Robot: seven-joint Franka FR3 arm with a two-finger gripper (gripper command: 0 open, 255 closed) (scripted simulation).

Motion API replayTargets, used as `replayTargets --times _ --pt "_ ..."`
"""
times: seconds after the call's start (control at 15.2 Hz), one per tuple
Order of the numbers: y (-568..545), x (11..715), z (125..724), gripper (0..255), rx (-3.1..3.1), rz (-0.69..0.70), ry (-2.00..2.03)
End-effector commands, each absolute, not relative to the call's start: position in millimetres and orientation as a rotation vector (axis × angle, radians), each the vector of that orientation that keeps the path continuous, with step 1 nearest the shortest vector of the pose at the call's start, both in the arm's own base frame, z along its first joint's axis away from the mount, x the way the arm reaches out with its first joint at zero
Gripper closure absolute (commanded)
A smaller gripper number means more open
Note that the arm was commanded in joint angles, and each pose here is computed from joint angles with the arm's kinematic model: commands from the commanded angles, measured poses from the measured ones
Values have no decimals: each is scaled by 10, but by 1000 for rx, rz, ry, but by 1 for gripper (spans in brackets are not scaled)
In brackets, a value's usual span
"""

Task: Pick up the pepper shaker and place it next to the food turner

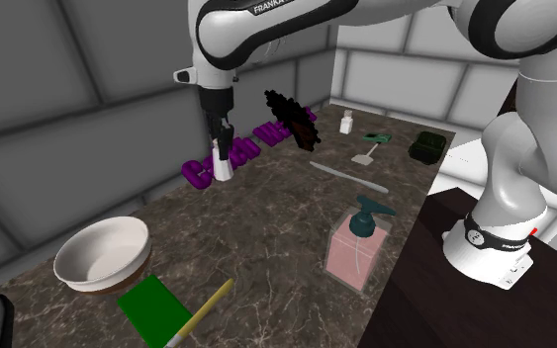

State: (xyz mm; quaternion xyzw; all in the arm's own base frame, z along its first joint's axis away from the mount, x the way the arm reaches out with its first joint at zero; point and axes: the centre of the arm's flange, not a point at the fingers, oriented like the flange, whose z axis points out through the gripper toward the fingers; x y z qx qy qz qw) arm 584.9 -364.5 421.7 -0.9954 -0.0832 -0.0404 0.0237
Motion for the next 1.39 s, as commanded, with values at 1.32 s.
replayTargets --times 1.32 --pt "-3672 5719 5278 255 -3081 -125 -257"
